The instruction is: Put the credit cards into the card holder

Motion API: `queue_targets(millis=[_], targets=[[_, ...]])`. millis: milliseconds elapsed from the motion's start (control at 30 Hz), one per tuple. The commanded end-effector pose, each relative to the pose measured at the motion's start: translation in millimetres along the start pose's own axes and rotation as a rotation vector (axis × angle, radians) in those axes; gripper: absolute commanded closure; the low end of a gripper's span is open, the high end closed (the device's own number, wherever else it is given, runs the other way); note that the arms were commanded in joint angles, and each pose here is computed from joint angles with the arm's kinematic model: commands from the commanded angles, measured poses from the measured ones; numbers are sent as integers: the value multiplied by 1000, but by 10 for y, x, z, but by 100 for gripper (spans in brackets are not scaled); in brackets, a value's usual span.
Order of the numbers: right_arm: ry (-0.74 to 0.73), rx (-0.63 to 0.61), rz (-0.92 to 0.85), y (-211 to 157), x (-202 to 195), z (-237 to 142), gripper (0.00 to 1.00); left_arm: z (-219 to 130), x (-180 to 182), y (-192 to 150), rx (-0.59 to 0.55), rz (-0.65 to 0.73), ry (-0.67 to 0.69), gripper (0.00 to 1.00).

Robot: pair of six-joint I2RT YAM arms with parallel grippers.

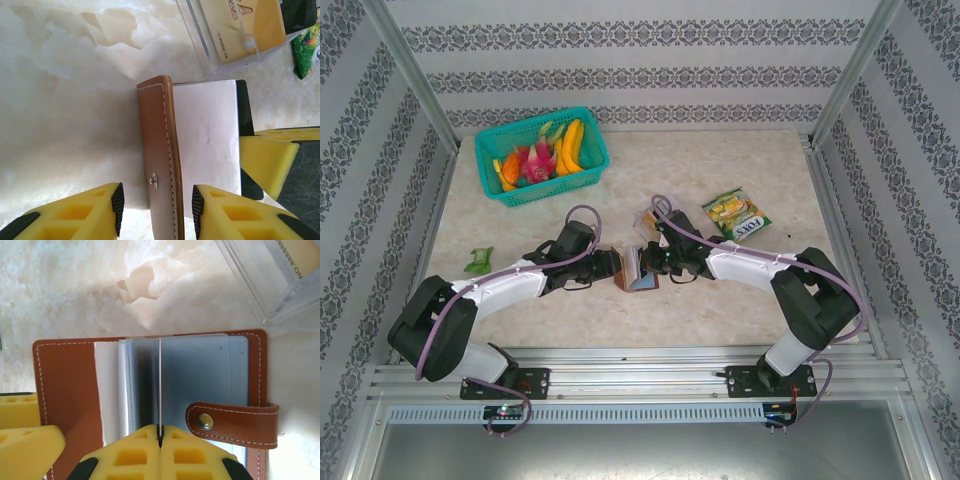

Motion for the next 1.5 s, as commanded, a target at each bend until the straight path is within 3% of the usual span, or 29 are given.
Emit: queue_targets(millis=[0,300,467,567,667,900,1067,1267,1467], targets=[[66,-18,-52,35,162,-133,100,5,-88,86,-29,18,-34,57],[153,39,-65,-26,300,-18,100,-87,-63,117,-77,3,10,41],[124,66,-61,-67,298,133,100,-223,13,123,-107,-30,97,35],[100,79,-58,-88,292,227,100,-376,65,135,-128,-45,189,25],[79,96,-41,-105,235,341,100,-480,14,175,-153,-33,174,34],[88,64,-17,-59,134,323,100,-277,-208,269,-159,-129,-104,63],[206,81,65,-4,16,297,100,55,-106,257,-197,-301,-256,63],[245,77,134,37,-110,289,100,257,114,74,-189,-434,-221,62],[332,70,183,83,-145,239,100,340,191,-4,-183,-449,-220,60]])
Point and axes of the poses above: each hand's point on the last joint's axis, 136 mm out from that joint toward the fingers, its own z axis out along the fingers, its own x axis along the line the jaws close on, y = z × x, the point moved 8 cm from there along -z, back along the fingers, and after that the axes turned 14 degrees about z, right-handed, at the moved point
